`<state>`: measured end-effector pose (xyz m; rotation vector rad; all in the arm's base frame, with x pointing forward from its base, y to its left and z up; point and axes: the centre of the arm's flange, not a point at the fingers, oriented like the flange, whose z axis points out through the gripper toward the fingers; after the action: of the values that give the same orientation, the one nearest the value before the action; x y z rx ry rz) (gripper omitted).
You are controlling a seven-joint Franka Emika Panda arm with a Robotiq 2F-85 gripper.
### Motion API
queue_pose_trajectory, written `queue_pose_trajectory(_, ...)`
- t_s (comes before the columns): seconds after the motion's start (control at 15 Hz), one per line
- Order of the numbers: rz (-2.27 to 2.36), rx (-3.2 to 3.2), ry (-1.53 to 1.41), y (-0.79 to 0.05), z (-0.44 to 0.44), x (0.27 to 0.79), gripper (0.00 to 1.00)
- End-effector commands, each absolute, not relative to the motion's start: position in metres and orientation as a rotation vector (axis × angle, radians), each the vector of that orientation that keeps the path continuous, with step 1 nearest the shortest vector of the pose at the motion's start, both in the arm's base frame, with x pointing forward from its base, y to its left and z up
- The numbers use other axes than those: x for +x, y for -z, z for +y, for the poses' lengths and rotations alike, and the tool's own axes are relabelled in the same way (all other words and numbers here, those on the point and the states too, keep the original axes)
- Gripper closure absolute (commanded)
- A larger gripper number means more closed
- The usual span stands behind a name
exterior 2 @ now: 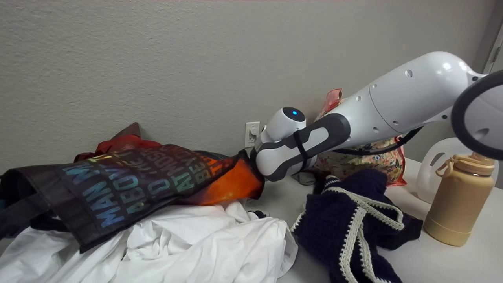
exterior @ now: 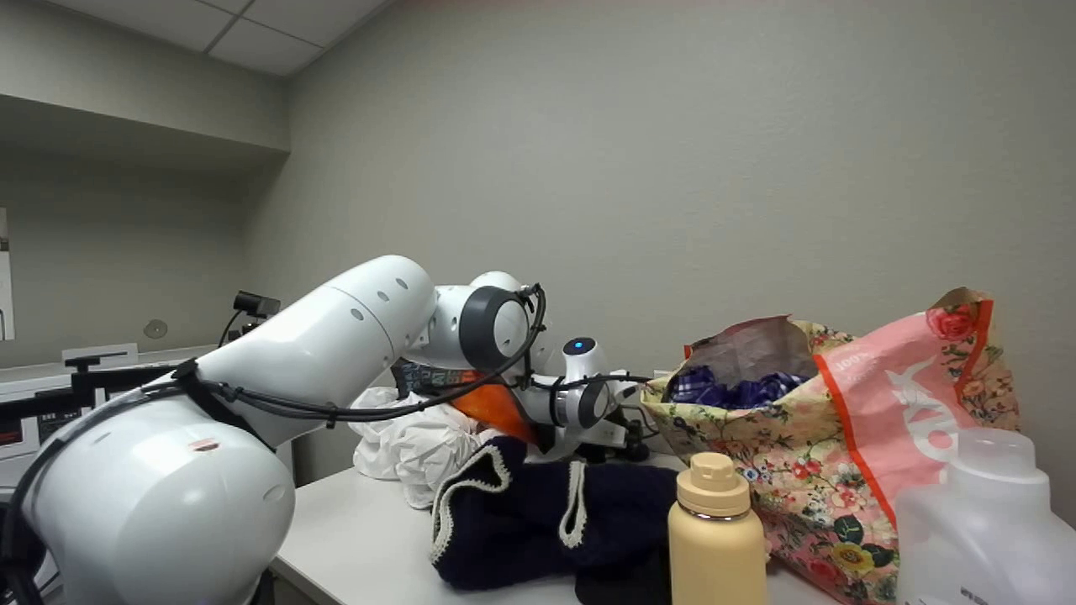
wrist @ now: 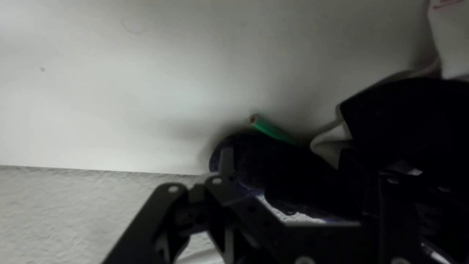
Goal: Move the socks to the left
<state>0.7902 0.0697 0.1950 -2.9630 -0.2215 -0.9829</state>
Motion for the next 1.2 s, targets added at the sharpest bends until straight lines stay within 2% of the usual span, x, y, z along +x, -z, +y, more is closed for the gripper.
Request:
queue_pose_trajectory(0.0, -0.329, -2.913, 0.988, -0.1960, 0.0655, 0.7954, 0.00)
queue_pose_trajectory(0.07, -0.272, -2.948, 0.978, -0.1942, 0.0702, 0.7900, 0.11)
queue_pose_trajectory(0.13, -0.290, -2.935, 0.975, -0.1941, 0.0706, 0.7900, 0.02)
queue_pose_trajectory(0.2, -0.297, -2.928, 0.974, -0.1943, 0.0704, 0.7900, 0.00)
queue_pose_trajectory(1.13, -0.292, -2.923, 0.973, -0.1943, 0.0700, 0.7901, 0.00)
